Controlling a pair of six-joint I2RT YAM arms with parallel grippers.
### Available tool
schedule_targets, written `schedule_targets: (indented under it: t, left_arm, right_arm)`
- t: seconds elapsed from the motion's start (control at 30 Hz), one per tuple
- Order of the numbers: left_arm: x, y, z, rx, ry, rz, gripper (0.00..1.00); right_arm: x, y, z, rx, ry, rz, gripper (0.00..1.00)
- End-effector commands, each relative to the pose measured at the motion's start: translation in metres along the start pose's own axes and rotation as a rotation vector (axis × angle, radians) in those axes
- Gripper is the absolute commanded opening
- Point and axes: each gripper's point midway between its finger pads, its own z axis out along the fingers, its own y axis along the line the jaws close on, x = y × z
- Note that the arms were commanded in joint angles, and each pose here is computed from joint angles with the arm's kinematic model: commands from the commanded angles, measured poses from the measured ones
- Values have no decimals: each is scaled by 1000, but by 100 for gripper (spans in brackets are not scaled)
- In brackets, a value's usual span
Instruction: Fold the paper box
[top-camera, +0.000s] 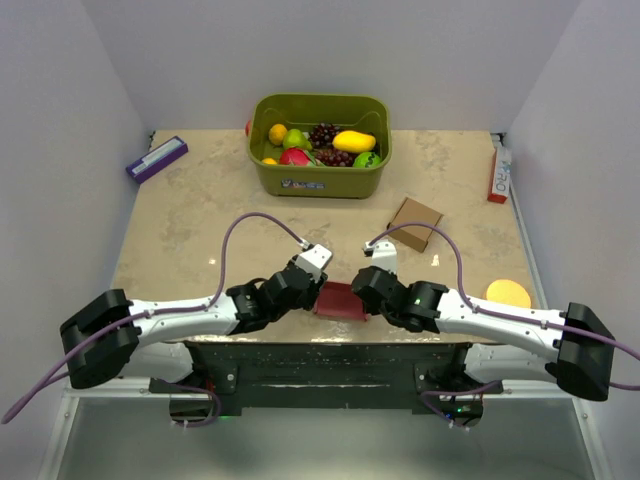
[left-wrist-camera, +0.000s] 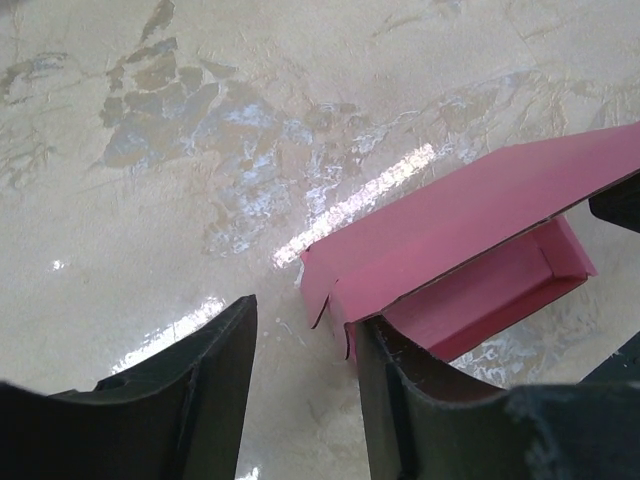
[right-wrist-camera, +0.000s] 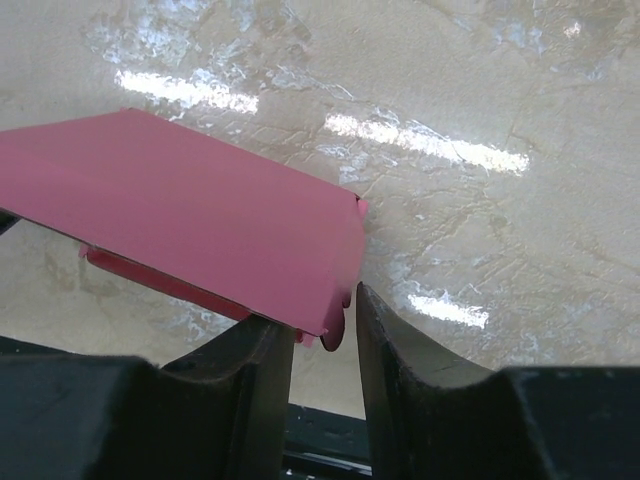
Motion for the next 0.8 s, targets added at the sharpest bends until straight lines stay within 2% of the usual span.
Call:
schedule_targets:
  t: [0.0,0.23,0.47,0.57,0.7,0.77]
  left_arm:
    - [-31,-8,5,19,-75,-23,44]
    - [-29,-11,9,19,-64,-39,27]
    - [-23,-12,16,-2,-43,-116,4]
    - [-26,-12,19,-20,-50,-144,0]
    - [-38,-8,22,-62,-80,-175,0]
    - [-48,-3,24,-98,-110,-181,0]
  right_arm:
    - [-10,1,4,16,-62,32,31]
    - [-10,4,11,15,-77,27,20]
    - [-14,8,16,23,-96,41,11]
    - [-18,12,20,39,-105,56,6]
    - [-30,16,23,71,-135,90,0]
    - [-42,17,23,96,-170,107,0]
